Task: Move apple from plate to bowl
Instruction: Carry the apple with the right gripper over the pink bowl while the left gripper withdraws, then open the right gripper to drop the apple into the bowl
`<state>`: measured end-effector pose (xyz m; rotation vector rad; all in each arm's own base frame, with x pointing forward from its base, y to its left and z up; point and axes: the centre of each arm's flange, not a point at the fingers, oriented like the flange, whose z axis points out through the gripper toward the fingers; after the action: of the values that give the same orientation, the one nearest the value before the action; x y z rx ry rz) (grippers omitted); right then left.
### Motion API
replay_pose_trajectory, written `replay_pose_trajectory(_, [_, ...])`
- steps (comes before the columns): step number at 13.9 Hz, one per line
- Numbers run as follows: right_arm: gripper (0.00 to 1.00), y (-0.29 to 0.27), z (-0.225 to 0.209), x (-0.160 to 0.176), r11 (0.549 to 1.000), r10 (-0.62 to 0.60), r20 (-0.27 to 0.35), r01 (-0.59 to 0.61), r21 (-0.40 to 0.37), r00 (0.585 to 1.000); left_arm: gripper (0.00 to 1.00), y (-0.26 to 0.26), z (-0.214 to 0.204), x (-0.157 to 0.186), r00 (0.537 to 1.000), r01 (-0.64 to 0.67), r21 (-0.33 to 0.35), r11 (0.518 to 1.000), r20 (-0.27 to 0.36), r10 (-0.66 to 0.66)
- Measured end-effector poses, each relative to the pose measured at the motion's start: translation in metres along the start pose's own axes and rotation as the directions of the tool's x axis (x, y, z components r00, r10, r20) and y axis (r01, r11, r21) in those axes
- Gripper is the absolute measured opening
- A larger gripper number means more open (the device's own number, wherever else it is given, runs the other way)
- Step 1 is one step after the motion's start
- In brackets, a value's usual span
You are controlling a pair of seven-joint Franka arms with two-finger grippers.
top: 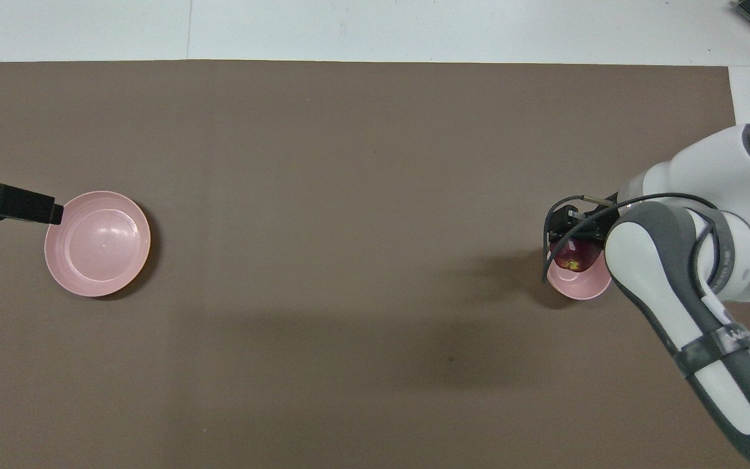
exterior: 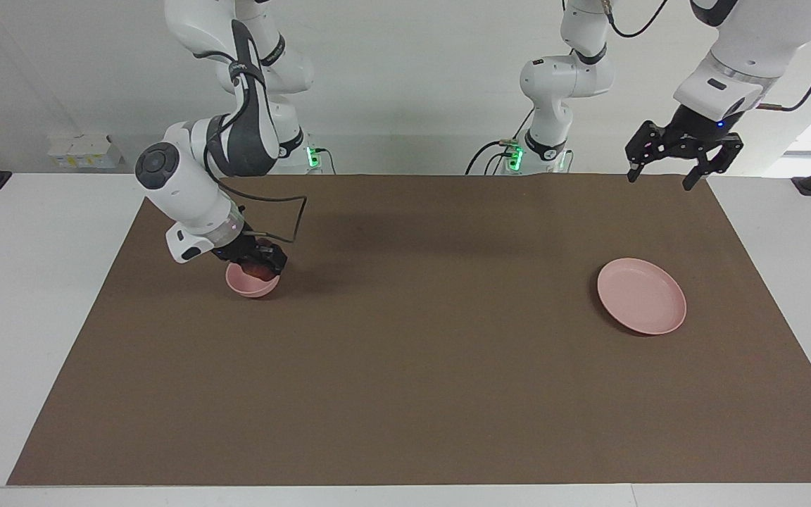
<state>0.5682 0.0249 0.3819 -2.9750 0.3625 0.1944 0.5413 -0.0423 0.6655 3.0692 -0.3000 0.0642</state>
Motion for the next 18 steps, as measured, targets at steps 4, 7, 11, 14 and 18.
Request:
replay_pose_trajectory(4, [0.76, 0.028, 0.046, -0.007, 0.999, -0.008, -0.038, 0.006, -0.042, 0.999, 1.00, -0.039, -0.005, -0.009, 1.000, 0.006, -0.003, 1.000, 0.018, -0.006])
replay_pose_trajectory(7, [0.83, 0.035, 0.052, -0.004, 0.999, -0.006, -0.034, 0.005, -0.045, 0.999, 1.00, -0.037, -0.003, -0.012, 0.999, 0.004, -0.008, 1.000, 0.042, -0.004])
replay_pose_trajectory(11, [1.00, 0.024, 0.016, 0.006, 0.996, -0.050, -0.065, 0.045, -0.074, 0.997, 1.00, -0.039, -0.012, -0.014, 1.000, 0.005, 0.013, 1.000, 0.030, -0.005])
replay_pose_trajectory(14, [1.00, 0.010, -0.042, 0.016, 0.991, -0.090, -0.105, 0.078, -0.108, 0.990, 1.00, -0.041, -0.016, -0.017, 1.000, 0.006, 0.045, 0.999, 0.028, -0.007])
replay_pose_trajectory(18, [1.00, -0.008, -0.110, 0.022, 0.987, -0.129, -0.173, 0.110, -0.117, 0.976, 1.00, -0.040, -0.019, -0.019, 1.000, 0.005, 0.046, 0.999, 0.022, -0.006])
